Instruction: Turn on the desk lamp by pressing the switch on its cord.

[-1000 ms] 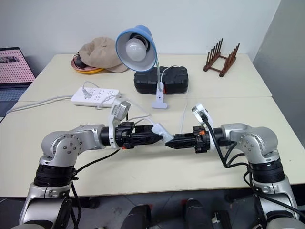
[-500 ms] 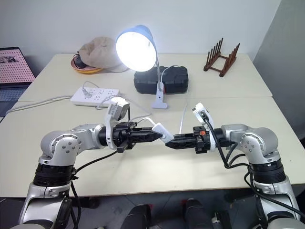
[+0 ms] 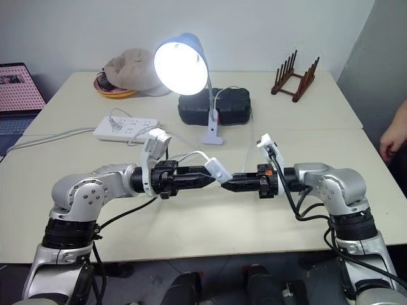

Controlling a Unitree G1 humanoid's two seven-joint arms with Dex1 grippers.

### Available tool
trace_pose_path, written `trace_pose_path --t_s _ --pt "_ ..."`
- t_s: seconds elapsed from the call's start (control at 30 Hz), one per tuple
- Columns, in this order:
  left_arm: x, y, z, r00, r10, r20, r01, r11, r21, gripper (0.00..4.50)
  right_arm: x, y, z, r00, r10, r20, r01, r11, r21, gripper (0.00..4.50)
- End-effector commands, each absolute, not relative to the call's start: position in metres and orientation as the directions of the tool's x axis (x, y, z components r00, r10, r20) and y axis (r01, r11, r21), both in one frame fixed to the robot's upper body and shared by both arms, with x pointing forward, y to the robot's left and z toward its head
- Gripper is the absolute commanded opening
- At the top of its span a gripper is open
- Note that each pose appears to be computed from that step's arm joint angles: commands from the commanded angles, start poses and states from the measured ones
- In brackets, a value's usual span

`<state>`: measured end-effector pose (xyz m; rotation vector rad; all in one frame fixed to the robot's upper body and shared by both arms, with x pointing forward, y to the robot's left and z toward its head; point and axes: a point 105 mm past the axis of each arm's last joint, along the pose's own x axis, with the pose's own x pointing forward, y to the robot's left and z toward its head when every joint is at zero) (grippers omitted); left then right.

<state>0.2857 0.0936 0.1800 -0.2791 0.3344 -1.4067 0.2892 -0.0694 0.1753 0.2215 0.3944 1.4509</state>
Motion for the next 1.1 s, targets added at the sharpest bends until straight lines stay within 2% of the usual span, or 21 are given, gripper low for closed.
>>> trace_pose_path --t_s 0.03,0.13,0.17,0.27,0.4,0.53,0.6,0.7,0.8,0.93,0.97,1.1 --pt "0.290 0.108 0.188 0.205 -0.972 -0.116 0.951 0.226 -0.211 2.93 0.312 -0.067 0.175 0.169 0.972 -0.166 -0.943 0.208 0.260 0.36" --pt "0.294 0.118 0.193 0.275 -0.949 -0.153 0.955 0.288 -0.073 3.65 0.341 -0.074 0.141 0.310 0.878 -0.364 -0.937 0.348 0.041 0.36" --pt "0.294 0.121 0.194 0.293 -0.940 -0.175 0.954 0.300 -0.015 3.75 0.352 -0.078 0.130 0.357 0.831 -0.427 -0.927 0.371 -0.053 0.36" --pt "0.296 0.129 0.193 0.357 -0.903 -0.238 0.932 0.326 0.161 4.39 0.374 -0.079 0.116 0.437 0.751 -0.494 -0.899 0.372 -0.229 0.36" --pt "0.294 0.136 0.195 0.380 -0.884 -0.272 0.915 0.316 0.252 4.46 0.389 -0.075 0.110 0.466 0.717 -0.519 -0.884 0.347 -0.314 0.36" --pt "0.294 0.144 0.187 0.398 -0.855 -0.333 0.901 0.296 0.317 4.46 0.392 -0.077 0.100 0.445 0.700 -0.559 -0.889 0.271 -0.369 0.36" --pt "0.294 0.145 0.187 0.405 -0.855 -0.324 0.899 0.307 0.313 4.50 0.390 -0.079 0.103 0.417 0.723 -0.550 -0.904 0.268 -0.333 1.07" --pt "0.294 0.146 0.186 0.409 -0.854 -0.321 0.898 0.314 0.309 4.50 0.382 -0.082 0.110 0.362 0.761 -0.538 -0.928 0.243 -0.281 1.75" --pt "0.293 0.148 0.185 0.408 -0.854 -0.324 0.899 0.314 0.304 4.50 0.376 -0.088 0.119 0.360 0.778 -0.515 -0.929 0.247 -0.277 2.31" --pt "0.298 0.149 0.186 0.405 -0.849 -0.339 0.902 0.310 0.302 4.50 0.349 -0.103 0.141 0.345 0.808 -0.477 -0.937 0.265 -0.229 3.01" --pt "0.299 0.149 0.186 0.400 -0.850 -0.344 0.905 0.306 0.296 4.50 0.342 -0.108 0.145 0.343 0.810 -0.475 -0.938 0.265 -0.224 3.36" --pt "0.300 0.153 0.190 0.381 -0.847 -0.370 0.916 0.290 0.279 4.50 0.318 -0.124 0.163 0.362 0.816 -0.451 -0.932 0.312 -0.184 4.14"
